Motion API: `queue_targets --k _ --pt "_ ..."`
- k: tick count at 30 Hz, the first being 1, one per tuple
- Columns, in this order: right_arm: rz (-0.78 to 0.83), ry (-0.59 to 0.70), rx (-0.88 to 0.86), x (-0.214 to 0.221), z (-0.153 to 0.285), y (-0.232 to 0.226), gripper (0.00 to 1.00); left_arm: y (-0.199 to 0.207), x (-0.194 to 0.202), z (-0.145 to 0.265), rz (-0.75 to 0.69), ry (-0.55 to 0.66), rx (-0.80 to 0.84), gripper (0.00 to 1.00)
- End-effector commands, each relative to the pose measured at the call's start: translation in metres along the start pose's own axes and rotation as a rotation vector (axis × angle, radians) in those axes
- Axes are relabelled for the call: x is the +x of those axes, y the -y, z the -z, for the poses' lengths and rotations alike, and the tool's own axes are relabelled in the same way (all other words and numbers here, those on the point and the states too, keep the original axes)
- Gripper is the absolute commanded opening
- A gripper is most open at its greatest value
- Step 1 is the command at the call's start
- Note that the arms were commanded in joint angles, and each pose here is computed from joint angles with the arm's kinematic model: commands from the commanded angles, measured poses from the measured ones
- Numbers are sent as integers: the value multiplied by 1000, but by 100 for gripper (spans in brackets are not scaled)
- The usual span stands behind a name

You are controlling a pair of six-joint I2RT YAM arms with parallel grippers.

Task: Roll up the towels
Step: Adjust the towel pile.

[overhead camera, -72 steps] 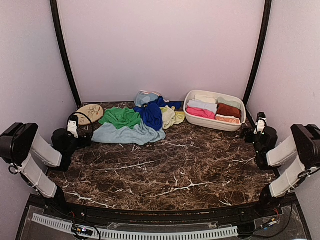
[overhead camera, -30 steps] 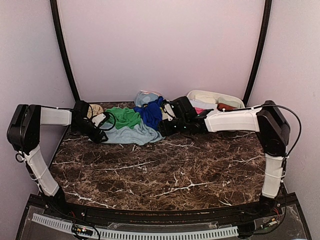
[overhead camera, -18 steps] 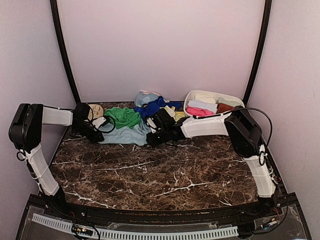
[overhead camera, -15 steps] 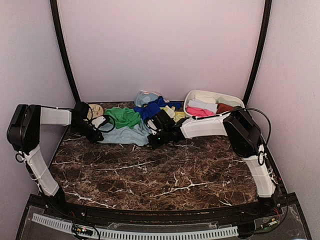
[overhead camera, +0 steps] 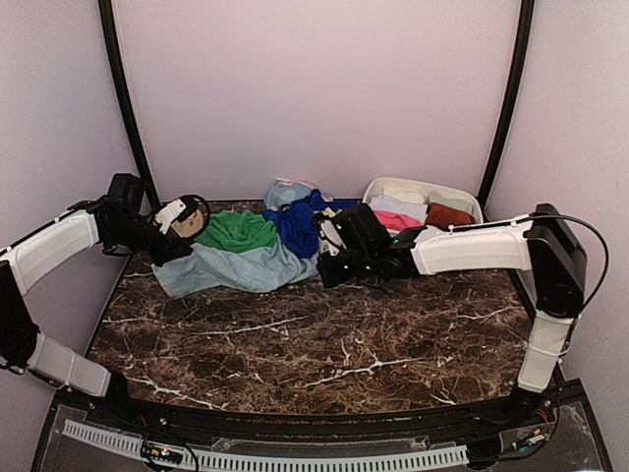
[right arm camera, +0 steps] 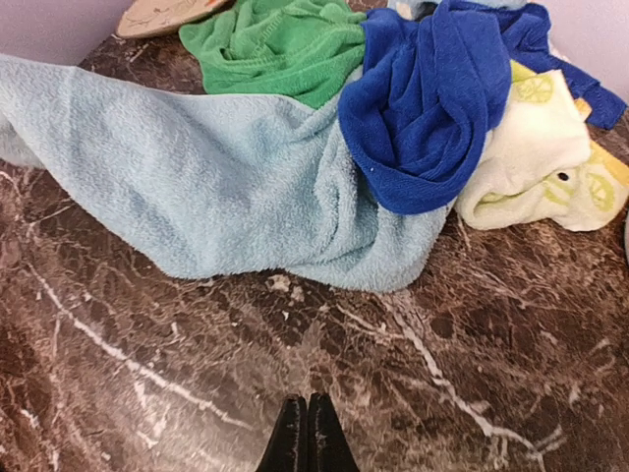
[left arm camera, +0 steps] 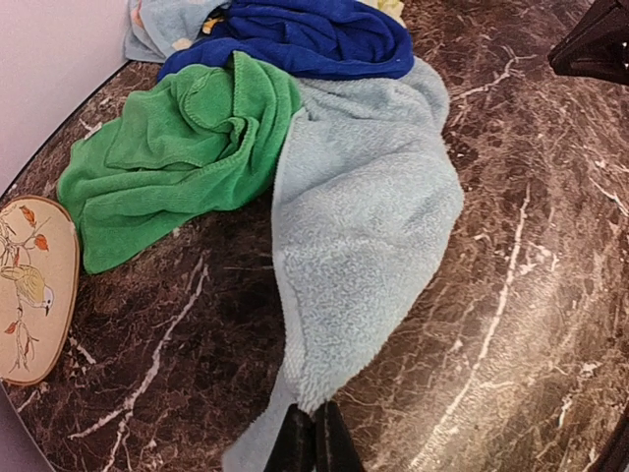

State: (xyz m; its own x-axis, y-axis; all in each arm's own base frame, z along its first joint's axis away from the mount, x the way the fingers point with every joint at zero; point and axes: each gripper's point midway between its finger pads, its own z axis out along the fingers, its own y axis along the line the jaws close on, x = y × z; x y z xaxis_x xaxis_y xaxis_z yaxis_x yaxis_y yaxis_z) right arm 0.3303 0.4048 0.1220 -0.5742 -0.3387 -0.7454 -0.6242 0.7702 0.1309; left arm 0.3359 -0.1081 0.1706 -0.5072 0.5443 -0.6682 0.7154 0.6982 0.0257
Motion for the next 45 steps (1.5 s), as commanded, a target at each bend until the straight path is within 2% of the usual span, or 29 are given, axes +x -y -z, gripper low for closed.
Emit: queue_targets --k 1,2,6,8,10,11,12,14,16,18,21,23,28,31,34,39,45 --pt "-19 109 12 -9 45 -8 0 42 0 32 -7 19 81 0" --pt "-15 90 17 7 49 -6 0 46 -3 38 -14 32 83 0" --pt "14 124 17 7 69 -16 1 54 -34 65 -56 109 60 0" --pt "33 138 15 3 71 -24 2 57 -38 66 -46 106 72 0" --pt "39 148 14 -2 70 -30 1 64 -26 55 -29 62 113 0" --pt "39 151 12 -4 69 -32 1 69 -13 45 -20 26 133 3" --pt "36 156 9 -6 68 -33 0 72 2 35 -13 -17 141 12" --pt "30 158 2 -7 66 -36 0 79 36 17 -26 -99 153 37" --pt "30 151 0 -6 63 -37 0 81 64 8 -58 -170 146 51" --pt "36 141 9 -4 60 -36 0 83 80 8 -81 -215 143 58" --pt "44 132 22 -3 56 -34 1 89 92 13 -115 -255 163 61" --pt "51 120 26 1 52 -34 3 82 97 13 -120 -267 137 61" --pt "55 136 6 -14 51 -42 4 48 118 7 -68 -299 23 52" --pt "61 126 5 -11 48 -42 4 55 133 8 -22 -339 56 50" --pt "62 121 10 -8 47 -41 4 68 138 14 3 -322 79 47" --pt "59 117 1 -6 44 -42 4 68 134 25 -37 -270 23 35" --pt "55 121 -5 -9 42 -45 2 66 153 16 -40 -352 34 22"
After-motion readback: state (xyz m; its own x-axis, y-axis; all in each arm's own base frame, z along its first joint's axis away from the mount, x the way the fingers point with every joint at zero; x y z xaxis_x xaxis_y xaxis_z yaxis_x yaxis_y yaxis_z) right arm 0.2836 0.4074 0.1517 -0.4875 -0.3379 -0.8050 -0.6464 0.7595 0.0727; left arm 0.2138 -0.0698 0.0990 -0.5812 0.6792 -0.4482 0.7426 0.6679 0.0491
